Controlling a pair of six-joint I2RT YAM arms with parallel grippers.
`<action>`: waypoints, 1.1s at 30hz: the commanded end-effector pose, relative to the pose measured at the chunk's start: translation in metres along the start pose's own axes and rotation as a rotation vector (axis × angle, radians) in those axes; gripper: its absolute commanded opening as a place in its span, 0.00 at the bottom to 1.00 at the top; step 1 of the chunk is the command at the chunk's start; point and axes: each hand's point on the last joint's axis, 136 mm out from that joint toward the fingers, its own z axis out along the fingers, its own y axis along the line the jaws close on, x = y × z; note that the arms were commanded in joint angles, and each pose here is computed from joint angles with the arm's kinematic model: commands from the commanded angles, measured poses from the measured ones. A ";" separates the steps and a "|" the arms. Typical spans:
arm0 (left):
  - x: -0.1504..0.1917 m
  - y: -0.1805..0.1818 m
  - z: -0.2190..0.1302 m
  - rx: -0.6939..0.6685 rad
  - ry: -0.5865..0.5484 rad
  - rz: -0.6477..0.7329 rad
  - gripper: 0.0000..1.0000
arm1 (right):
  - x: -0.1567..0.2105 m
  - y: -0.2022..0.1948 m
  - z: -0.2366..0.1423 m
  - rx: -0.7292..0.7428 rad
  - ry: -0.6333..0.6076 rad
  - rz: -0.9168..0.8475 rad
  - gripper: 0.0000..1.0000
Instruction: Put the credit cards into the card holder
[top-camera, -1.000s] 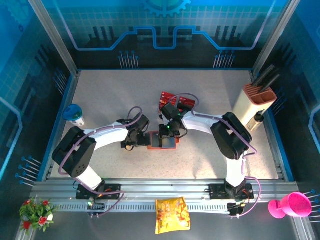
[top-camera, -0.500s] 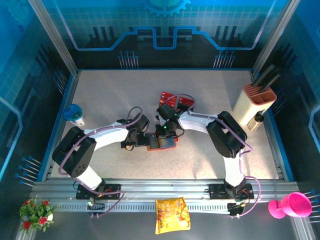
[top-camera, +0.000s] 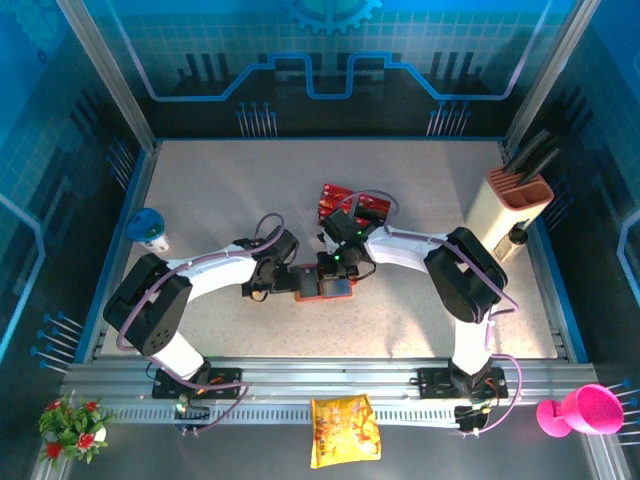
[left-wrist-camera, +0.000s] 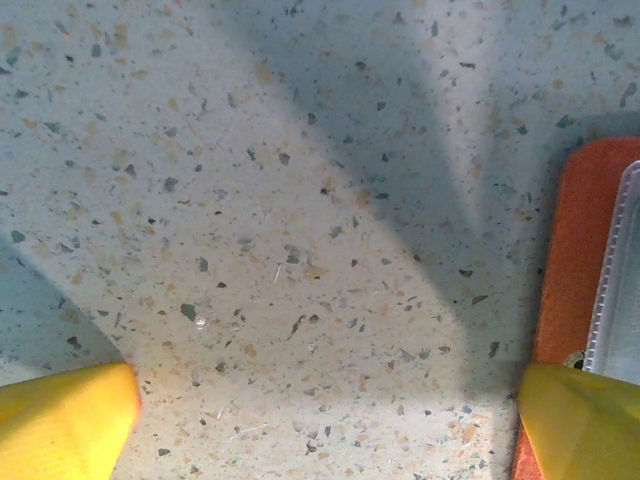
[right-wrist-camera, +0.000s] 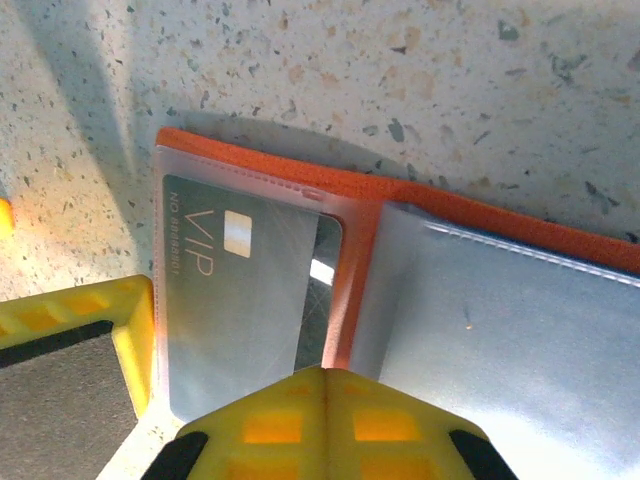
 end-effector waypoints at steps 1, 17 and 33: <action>-0.002 -0.009 0.012 0.050 -0.007 0.026 0.99 | 0.006 0.001 0.008 -0.012 0.026 0.009 0.00; -0.002 -0.009 0.013 0.055 -0.006 0.021 0.99 | 0.013 0.014 0.021 -0.029 0.067 -0.010 0.00; -0.027 -0.007 -0.019 0.098 -0.090 -0.029 0.99 | -0.009 0.019 -0.015 -0.039 -0.008 -0.021 0.00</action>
